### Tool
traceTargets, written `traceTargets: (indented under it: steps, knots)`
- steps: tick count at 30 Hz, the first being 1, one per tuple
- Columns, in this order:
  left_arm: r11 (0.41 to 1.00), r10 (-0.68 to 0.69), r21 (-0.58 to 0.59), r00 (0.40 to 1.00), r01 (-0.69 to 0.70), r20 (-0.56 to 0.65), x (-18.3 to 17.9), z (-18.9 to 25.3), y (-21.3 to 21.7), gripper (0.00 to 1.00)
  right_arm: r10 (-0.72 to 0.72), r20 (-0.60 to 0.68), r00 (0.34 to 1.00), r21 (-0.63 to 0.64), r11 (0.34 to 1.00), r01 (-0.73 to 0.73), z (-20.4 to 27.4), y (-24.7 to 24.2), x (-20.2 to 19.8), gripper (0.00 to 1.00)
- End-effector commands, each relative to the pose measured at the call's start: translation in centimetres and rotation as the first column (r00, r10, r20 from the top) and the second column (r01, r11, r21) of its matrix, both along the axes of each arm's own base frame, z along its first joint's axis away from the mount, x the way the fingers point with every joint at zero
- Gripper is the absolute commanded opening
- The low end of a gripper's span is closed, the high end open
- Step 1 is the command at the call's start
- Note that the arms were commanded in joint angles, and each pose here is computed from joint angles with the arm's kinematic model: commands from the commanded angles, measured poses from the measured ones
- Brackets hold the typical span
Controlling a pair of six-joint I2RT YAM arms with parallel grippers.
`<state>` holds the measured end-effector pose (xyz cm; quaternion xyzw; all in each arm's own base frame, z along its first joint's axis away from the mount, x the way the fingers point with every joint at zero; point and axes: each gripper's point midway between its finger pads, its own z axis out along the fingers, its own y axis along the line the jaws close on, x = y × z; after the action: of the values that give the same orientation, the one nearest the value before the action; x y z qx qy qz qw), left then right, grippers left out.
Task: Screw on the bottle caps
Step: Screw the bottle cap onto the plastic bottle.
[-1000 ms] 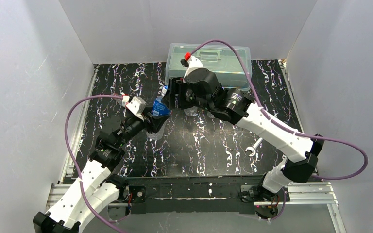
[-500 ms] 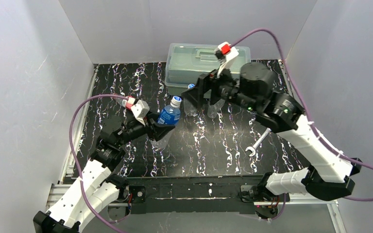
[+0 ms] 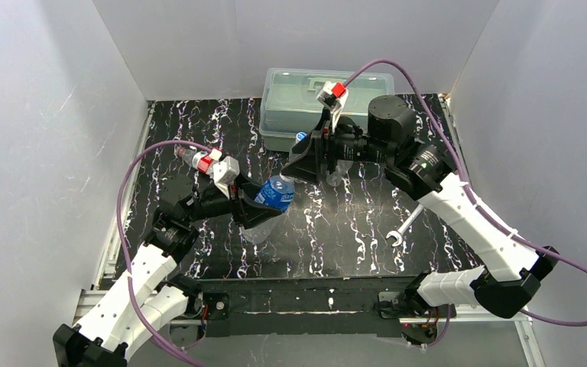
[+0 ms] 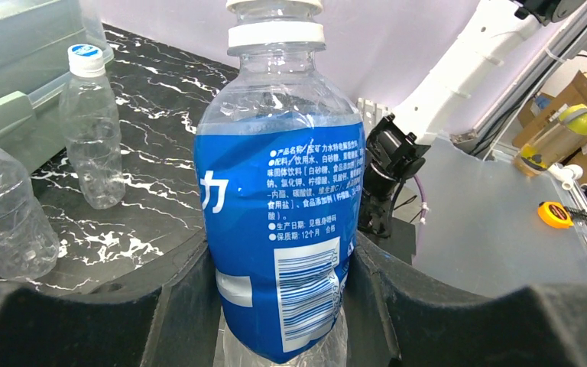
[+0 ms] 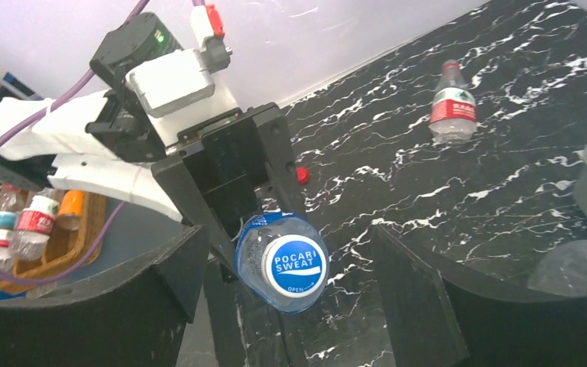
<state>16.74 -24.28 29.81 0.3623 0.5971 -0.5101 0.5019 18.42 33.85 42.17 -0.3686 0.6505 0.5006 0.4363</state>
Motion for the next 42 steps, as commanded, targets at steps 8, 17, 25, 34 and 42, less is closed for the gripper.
traceTargets:
  steps: [8, 17, 25, 34, 42]
  knots:
    - [0.998, -0.042, -0.037, 0.998, 0.044, 0.048, -0.8, 2.1, -0.1, 0.0, 0.113, 0.036, 0.993, 0.084, 0.99, -0.116, 1.4, 0.7, -1.7, 0.74]
    - [0.998, -0.04, -0.037, 0.998, 0.042, 0.045, -0.7, 2.0, -0.1, 0.0, 0.078, 0.015, 0.997, 0.066, 0.995, -0.079, 0.3, 0.7, -1.0, 0.69]
    - [0.999, -0.028, -0.037, 0.999, 0.03, 0.047, -0.4, 1.9, -0.1, 0.0, 0.094, -0.005, 0.996, 0.061, 0.994, -0.094, -0.3, 1.2, -1.3, 0.6]
    - [0.999, 0.0, -0.044, 0.999, 0.002, 0.048, -0.1, 2.0, 0.0, 0.0, 0.099, -0.052, 0.994, 0.058, 0.994, -0.096, -0.9, 1.7, -1.5, 0.37]
    - [0.982, 0.185, -0.06, 0.98, -0.181, 0.07, 2.8, 2.1, 1.1, 0.0, 0.045, -0.168, 0.985, -0.004, 0.999, -0.046, -2.5, 2.8, -0.9, 0.21]
